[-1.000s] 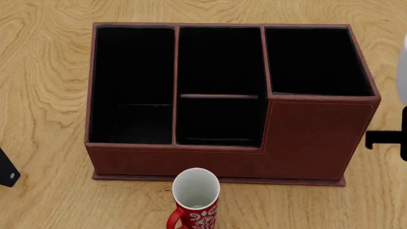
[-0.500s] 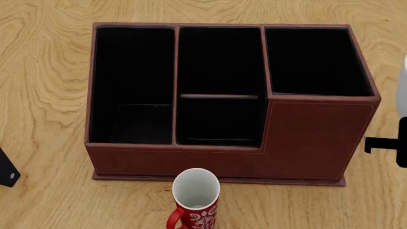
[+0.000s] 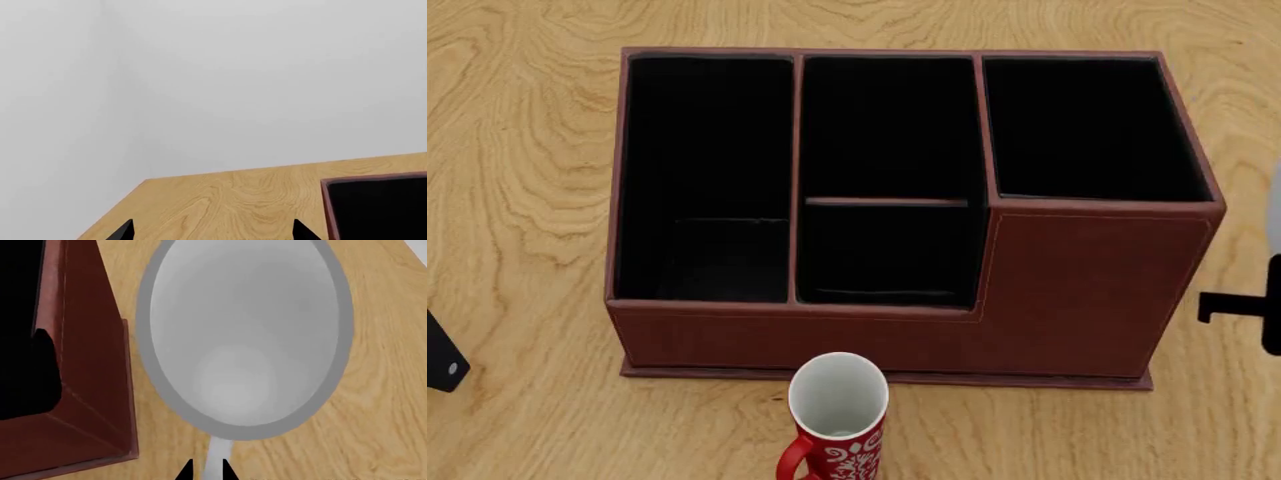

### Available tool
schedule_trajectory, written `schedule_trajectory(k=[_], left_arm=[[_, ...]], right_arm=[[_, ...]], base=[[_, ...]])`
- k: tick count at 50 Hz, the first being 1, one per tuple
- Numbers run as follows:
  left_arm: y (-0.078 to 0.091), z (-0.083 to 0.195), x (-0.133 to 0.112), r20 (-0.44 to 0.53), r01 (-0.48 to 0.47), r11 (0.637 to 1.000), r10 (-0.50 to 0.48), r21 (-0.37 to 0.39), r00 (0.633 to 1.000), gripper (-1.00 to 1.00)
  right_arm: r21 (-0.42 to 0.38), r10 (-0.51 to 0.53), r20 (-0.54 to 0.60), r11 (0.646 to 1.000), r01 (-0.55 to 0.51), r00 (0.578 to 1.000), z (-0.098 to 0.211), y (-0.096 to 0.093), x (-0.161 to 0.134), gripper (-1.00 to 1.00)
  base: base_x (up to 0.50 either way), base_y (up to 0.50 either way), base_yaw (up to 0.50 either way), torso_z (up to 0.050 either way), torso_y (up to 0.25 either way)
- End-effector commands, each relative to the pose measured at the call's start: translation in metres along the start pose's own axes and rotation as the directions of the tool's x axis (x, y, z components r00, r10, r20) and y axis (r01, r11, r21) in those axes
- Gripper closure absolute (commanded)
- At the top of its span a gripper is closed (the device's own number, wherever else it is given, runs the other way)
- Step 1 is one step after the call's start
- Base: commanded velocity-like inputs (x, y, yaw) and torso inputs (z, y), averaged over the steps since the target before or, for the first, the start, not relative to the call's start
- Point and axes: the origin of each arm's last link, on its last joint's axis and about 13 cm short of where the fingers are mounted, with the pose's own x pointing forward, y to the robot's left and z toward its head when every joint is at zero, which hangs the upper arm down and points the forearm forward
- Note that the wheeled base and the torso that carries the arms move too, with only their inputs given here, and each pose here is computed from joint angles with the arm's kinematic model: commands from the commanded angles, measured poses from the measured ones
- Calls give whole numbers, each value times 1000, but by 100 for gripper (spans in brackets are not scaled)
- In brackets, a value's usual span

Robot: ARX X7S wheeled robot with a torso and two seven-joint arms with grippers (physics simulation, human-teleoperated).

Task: Pick up the white mug and place it to the right of the caddy.

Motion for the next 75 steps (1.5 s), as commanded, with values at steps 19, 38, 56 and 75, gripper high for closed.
schedule_trajectory(k=[19,38,56,75], left_arm=[[-1,-2,0,-6,1,1000,-1,6,1000,-100],[-1,-2,0,-7,0,1000,0,8,1000,-100],[-2,-1,1,-6,2,1000,-2,10,1000,-100],[-1,-1,1,-2,-6,1000,6,11,1000,-100]], right_arm=[[-38,-22,-48,999,20,999,1,10,28,100],[-45,0,-90,999,-4,996,-4,17,44,100],[-50,-9,-144,999,2,990,-16,19,62,100],[-34,-11,-195,999,4,981,-32,23,84,100]], base=[[0,0,0,0,1],[0,0,0,0,1],[0,0,0,0,1],[0,0,0,0,1]])
